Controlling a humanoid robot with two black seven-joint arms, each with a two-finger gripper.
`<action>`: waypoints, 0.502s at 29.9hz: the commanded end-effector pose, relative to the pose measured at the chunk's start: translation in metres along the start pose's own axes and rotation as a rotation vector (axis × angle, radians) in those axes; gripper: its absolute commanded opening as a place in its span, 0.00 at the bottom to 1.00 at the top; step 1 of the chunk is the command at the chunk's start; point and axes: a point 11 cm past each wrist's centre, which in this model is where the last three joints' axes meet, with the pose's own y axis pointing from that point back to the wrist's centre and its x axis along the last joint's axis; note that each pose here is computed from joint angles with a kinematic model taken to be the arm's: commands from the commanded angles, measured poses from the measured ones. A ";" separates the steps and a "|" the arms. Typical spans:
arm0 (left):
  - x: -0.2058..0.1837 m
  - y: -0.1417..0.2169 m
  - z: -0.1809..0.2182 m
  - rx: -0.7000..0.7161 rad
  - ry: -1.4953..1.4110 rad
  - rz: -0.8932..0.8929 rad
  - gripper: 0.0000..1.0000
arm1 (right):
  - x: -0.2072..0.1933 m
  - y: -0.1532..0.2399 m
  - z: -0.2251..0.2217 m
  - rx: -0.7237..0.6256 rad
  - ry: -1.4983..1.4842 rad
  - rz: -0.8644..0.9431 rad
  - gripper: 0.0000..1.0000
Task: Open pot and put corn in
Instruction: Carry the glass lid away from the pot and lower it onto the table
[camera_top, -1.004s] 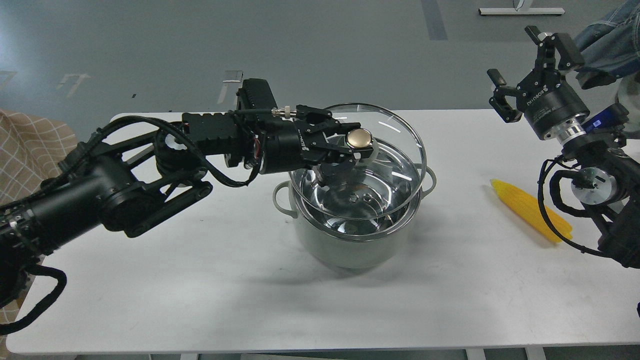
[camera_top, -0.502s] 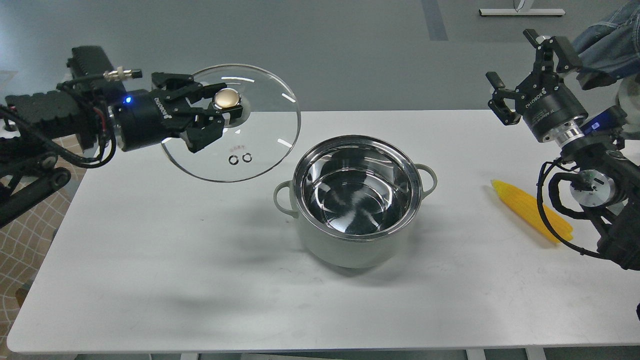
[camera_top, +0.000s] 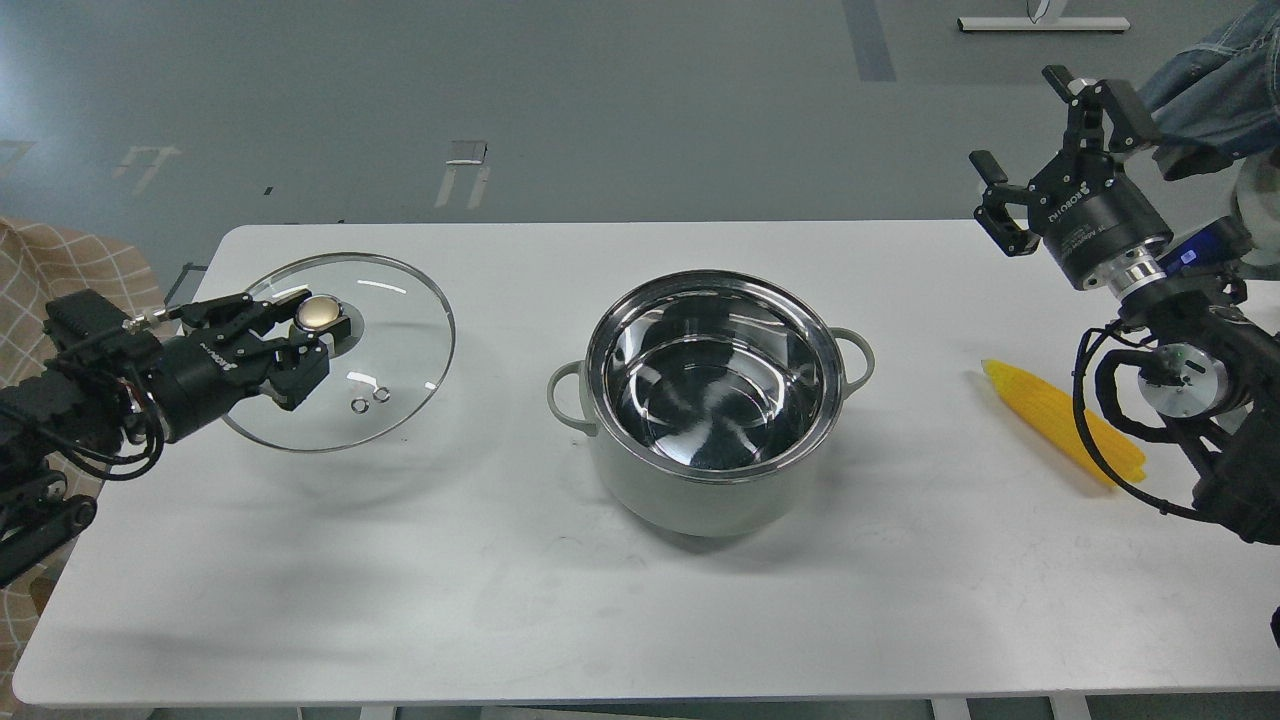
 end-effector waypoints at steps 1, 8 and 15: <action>-0.025 0.005 -0.004 0.041 0.038 -0.030 0.00 | 0.001 0.002 0.002 -0.004 -0.002 0.003 0.99; -0.040 0.004 -0.007 0.073 0.052 -0.037 0.00 | 0.001 0.002 0.003 -0.005 -0.002 0.003 0.99; -0.058 0.009 -0.009 0.116 0.081 -0.037 0.05 | 0.000 0.002 0.003 -0.005 -0.002 0.003 0.99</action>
